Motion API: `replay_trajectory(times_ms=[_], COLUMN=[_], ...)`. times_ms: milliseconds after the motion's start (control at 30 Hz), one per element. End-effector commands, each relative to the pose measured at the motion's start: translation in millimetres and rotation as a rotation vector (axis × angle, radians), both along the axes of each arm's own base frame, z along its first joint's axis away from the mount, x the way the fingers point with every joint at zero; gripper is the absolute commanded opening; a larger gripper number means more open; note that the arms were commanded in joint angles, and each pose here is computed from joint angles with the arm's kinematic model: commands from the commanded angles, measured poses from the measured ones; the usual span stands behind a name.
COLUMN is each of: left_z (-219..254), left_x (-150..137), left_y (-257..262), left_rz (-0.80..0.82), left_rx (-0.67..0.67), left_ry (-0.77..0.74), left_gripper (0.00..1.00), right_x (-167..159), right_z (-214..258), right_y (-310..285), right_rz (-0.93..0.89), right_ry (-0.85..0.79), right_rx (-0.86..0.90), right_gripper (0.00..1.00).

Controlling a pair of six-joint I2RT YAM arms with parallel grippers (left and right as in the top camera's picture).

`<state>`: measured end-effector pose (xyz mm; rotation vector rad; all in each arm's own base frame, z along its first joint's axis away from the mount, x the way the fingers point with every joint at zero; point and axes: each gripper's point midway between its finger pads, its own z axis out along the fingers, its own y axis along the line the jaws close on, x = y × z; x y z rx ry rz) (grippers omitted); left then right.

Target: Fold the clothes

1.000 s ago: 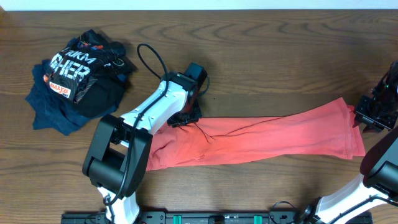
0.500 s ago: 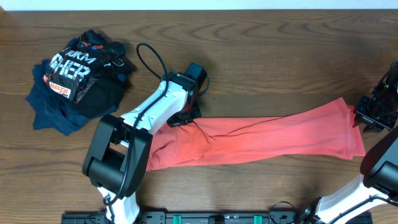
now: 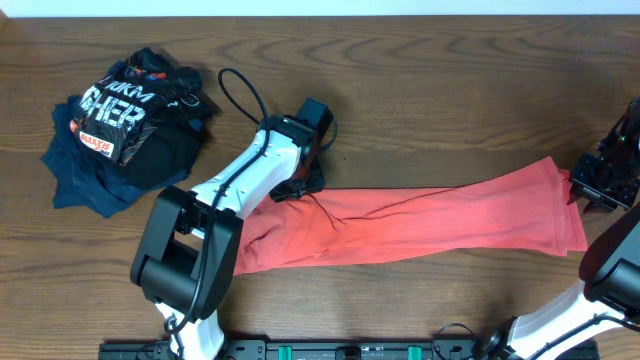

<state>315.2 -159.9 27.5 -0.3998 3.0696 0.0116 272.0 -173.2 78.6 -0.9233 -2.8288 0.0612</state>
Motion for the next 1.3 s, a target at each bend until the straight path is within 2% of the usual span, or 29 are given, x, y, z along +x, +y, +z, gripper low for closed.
replay_trajectory(times_ms=[0,300,400,567,633,733,900,1067,1267], left_z=[3,-17,-18,-17,-17,-17,-10,21,58], left_x=[2,-8,-10,-13,-13,-13,-10,-1,-10], left_y=[-2,-2,-4,-3,-3,-3,-4,-10,-33], left_rz=[-0.011,-0.025,-0.031,-0.033,-0.033,-0.033,-0.067,-0.076,-0.120], left_rx=[0.003,0.034,0.035,0.042,0.043,0.042,0.032,-0.011,-0.130], left_ry=[-0.008,0.054,0.056,0.067,0.068,0.067,0.049,-0.035,-0.090], left_gripper=[0.51,0.50,0.46,0.28,0.24,0.06,0.06,0.06,0.06], right_x=[-2,-3,-3,-3,-2,-2,-1,-1,-1], right_z=[5,5,5,5,5,5,5,5,5], right_y=[-1,0,0,0,1,1,1,1,1], right_rz=[0.004,0.004,0.004,0.004,0.003,0.003,0.003,0.002,0.003], right_ry=[-0.015,-0.013,-0.013,-0.013,-0.018,-0.019,-0.019,-0.020,-0.022], right_rx=[-0.001,0.000,0.000,0.001,0.008,0.010,0.009,0.009,0.008], right_gripper=[0.29,0.29,0.29,0.29,0.29,0.29,0.29,0.29,0.29])
